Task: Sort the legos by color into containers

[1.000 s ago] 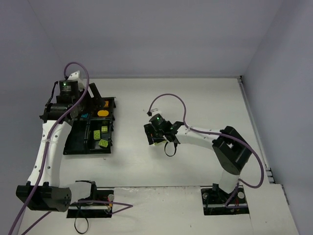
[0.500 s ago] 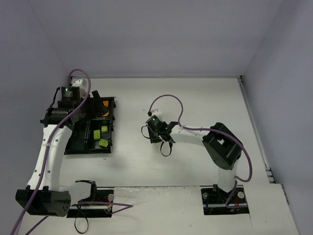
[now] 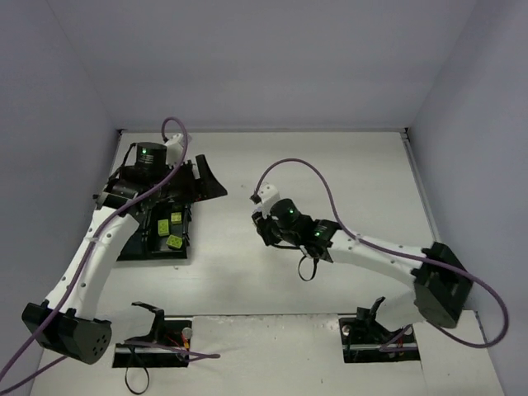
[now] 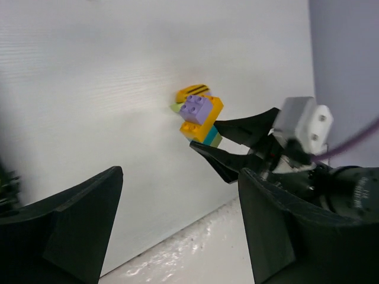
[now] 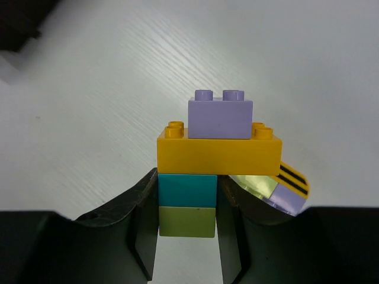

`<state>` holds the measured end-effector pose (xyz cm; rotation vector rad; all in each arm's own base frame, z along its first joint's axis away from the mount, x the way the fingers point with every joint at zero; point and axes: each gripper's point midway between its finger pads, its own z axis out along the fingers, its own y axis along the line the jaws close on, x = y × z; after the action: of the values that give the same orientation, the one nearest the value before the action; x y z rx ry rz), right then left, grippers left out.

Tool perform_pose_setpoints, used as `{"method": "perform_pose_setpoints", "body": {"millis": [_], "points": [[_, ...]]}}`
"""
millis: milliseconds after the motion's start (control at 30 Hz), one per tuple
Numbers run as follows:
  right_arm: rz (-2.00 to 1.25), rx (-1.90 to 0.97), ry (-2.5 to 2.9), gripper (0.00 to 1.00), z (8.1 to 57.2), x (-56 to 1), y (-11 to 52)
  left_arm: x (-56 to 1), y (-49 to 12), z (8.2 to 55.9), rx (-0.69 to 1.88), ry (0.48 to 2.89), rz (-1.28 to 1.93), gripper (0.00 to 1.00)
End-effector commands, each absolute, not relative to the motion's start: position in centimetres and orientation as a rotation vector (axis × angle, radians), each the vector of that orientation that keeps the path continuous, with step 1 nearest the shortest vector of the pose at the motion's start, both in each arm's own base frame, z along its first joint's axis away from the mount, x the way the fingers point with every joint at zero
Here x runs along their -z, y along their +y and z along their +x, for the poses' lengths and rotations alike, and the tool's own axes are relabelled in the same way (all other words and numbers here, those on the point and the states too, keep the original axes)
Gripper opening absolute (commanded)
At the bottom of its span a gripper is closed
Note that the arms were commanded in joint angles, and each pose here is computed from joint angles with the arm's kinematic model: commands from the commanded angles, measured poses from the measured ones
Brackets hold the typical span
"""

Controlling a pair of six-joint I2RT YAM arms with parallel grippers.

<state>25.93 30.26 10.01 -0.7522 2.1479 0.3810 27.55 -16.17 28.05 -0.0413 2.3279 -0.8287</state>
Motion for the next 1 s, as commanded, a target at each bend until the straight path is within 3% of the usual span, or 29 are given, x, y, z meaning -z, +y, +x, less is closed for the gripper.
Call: {"method": "perform_pose_setpoints", "body": {"millis": [0, 200, 567, 667, 833, 967], "points": [[-0.857, -0.495, 1.812, 0.0, 26.0, -18.3, 31.8, -31.0, -20.6, 27.5, 1.045, 2.218, 0.064, 0.72], [-0.929, -0.603, 1.669, 0.0, 23.6, -23.0, 31.5, -31.5, -25.3, 26.6, 1.157, 2.204, 0.158, 0.72], [-0.911, -0.631, 1.645, 0.0, 23.0, -24.2, 31.1, -30.0, -28.1, 26.6, 1.187, 2.26, 0.197, 0.71], [-0.902, -0.63, 1.646, 0.0, 23.0, -24.1, 30.9, -29.6, -28.5, 26.6, 1.191, 2.271, 0.2, 0.64], [-0.889, -0.626, 1.64, 0.0, 22.9, -24.4, 30.6, -29.0, -29.1, 26.6, 1.214, 2.286, 0.209, 0.45], [-0.875, -0.619, 1.633, 0.0, 23.0, -24.7, 30.3, -29.2, -29.5, 26.5, 1.256, 2.266, 0.22, 0.18]]}}
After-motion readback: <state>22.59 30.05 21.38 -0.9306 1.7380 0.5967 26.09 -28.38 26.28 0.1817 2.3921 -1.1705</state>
